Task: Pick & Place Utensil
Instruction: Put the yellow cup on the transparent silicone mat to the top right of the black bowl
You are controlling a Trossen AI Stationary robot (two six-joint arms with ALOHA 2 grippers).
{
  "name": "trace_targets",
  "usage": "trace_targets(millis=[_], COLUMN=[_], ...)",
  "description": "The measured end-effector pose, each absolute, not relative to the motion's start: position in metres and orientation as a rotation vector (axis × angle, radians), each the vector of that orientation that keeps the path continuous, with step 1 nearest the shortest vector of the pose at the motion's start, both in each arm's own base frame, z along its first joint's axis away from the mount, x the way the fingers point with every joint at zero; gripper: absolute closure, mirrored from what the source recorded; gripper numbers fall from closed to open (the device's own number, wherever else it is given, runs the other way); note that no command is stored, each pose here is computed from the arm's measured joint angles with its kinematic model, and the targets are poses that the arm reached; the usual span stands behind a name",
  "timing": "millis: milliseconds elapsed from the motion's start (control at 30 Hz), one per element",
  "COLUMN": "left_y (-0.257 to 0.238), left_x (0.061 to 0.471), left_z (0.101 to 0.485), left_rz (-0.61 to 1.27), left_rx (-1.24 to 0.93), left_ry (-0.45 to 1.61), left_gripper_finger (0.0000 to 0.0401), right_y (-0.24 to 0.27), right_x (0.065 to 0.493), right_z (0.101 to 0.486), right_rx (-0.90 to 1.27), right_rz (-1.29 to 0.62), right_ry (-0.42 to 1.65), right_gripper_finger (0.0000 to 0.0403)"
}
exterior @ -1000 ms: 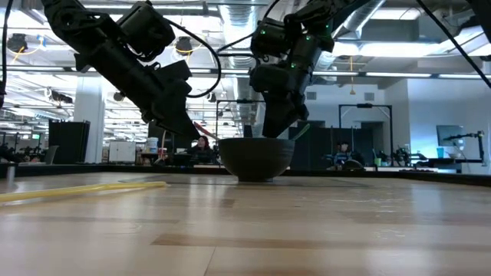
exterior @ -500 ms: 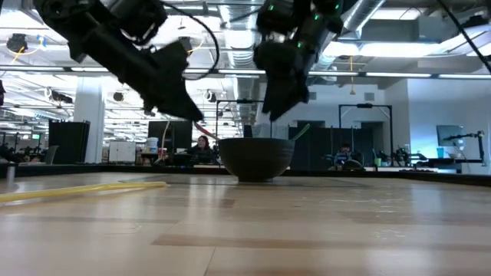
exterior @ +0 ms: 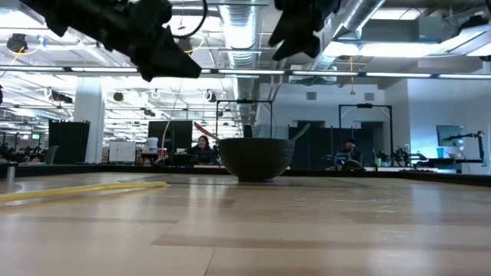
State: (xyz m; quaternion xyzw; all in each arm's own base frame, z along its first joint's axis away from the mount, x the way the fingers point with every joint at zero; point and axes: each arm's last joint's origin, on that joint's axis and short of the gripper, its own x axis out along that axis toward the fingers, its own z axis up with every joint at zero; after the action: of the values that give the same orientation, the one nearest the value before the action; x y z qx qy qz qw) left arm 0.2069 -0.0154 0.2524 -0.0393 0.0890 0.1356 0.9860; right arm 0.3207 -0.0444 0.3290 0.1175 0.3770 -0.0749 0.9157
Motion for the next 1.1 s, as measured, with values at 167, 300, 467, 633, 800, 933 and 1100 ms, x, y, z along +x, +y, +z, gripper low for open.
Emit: trace_targets(millis=[167, 300, 467, 633, 800, 933, 1100], left_y=[-0.017, -0.017, -0.024, -0.040, -0.058, -0.070, -0.079], left_x=[0.200, 0.196, 0.189, 0.186, 0.181, 0.177, 0.174], left_z=[0.260, 0.265, 0.270, 0.271, 0.270, 0.270, 0.270], left_rz=[0.258, 0.256, 0.210, 0.124, 0.026, -0.037, -0.084], left_rx=[-0.089, -0.100, -0.108, -0.107, -0.131, -0.132, -0.180], left_ry=[0.139, 0.112, 0.087, 0.091, 0.103, 0.106, 0.112], left_gripper_finger=[0.0304, 0.0304, 0.0304, 0.0304, 0.0304, 0.0304, 0.0304], right_y=[-0.033, -0.026, -0.013, 0.007, 0.028, 0.039, 0.044], right_x=[0.318, 0.318, 0.319, 0.319, 0.317, 0.312, 0.301], right_z=[0.334, 0.334, 0.334, 0.334, 0.335, 0.339, 0.330], right_rx=[0.290, 0.274, 0.255, 0.215, 0.112, 0.069, 0.005], right_rz=[-0.147, -0.123, -0.085, -0.018, 0.077, 0.121, 0.155], right_ry=[0.759, 0.767, 0.778, 0.786, 0.787, 0.773, 0.749], right_gripper_finger=[0.0204, 0.0204, 0.0203, 0.0205, 0.0202, 0.0203, 0.0206])
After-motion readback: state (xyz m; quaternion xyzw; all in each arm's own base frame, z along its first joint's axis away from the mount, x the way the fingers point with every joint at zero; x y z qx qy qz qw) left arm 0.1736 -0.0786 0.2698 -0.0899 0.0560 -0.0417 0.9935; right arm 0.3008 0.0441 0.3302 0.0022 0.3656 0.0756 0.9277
